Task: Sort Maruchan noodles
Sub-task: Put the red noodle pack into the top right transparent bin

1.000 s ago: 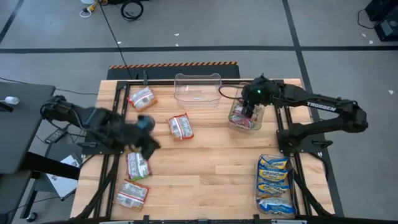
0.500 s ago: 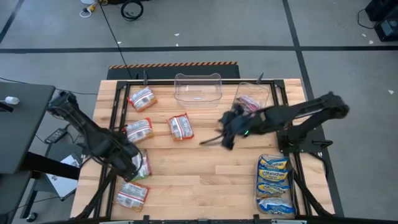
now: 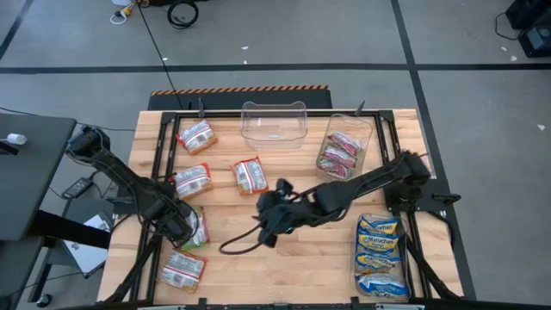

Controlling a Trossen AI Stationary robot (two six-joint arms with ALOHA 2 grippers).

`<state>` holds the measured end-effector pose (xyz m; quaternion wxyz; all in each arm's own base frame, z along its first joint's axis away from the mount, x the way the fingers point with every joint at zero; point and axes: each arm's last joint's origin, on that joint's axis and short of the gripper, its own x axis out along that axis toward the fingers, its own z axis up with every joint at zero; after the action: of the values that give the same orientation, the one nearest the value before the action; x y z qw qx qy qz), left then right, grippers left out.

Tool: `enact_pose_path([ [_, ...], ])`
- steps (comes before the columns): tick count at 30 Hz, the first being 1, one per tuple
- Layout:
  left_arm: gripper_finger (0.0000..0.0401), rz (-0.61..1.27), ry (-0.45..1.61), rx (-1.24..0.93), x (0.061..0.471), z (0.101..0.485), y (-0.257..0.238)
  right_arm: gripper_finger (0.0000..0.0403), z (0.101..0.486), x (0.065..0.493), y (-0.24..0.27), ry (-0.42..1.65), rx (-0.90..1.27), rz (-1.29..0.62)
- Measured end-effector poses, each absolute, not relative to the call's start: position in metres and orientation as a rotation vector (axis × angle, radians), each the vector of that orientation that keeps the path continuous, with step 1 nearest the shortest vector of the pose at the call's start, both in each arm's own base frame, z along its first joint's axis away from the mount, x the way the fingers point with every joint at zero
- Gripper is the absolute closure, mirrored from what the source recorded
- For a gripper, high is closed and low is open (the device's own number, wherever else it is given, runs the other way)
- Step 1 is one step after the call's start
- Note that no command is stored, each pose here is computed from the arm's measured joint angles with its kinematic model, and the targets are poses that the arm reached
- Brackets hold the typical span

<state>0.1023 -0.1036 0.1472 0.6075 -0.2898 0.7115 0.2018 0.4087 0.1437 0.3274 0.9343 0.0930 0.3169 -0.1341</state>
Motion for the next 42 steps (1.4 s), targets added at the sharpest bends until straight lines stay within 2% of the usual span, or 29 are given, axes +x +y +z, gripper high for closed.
enact_pose_path([
  [3,0.0335,0.400,1.538,-0.620,0.109,0.141,-0.100,0.0212,0.322,0.425,0.151,0.642,0.201,-0.270],
  [6,0.0335,0.264,1.332,-0.653,0.131,0.144,-0.104,0.0211,0.308,0.443,0.152,0.662,0.192,-0.262],
  [10,0.0335,0.068,0.996,-0.695,0.164,0.161,-0.110,0.0208,0.279,0.461,0.153,0.709,0.132,-0.264],
  [12,0.0335,0.004,0.921,-0.678,0.174,0.172,-0.110,0.0208,0.264,0.466,0.154,0.744,0.100,-0.251],
  [15,0.0335,-0.040,0.939,-0.567,0.178,0.185,-0.109,0.0208,0.241,0.472,0.164,0.781,0.054,-0.229],
  [21,0.0335,-0.001,1.156,-0.320,0.164,0.200,-0.102,0.0208,0.193,0.479,0.191,0.857,0.023,-0.213],
  [28,0.0335,-0.054,1.198,-0.173,0.150,0.209,-0.097,0.0208,0.184,0.487,0.209,0.876,0.000,-0.264],
  [36,0.0335,-0.044,1.189,-0.184,0.148,0.211,-0.096,0.0208,0.144,0.497,0.210,0.938,-0.208,-0.261],
  [42,0.0335,-0.039,1.193,-0.218,0.145,0.211,-0.100,0.0211,0.134,0.497,0.209,0.945,-0.376,-0.282],
])
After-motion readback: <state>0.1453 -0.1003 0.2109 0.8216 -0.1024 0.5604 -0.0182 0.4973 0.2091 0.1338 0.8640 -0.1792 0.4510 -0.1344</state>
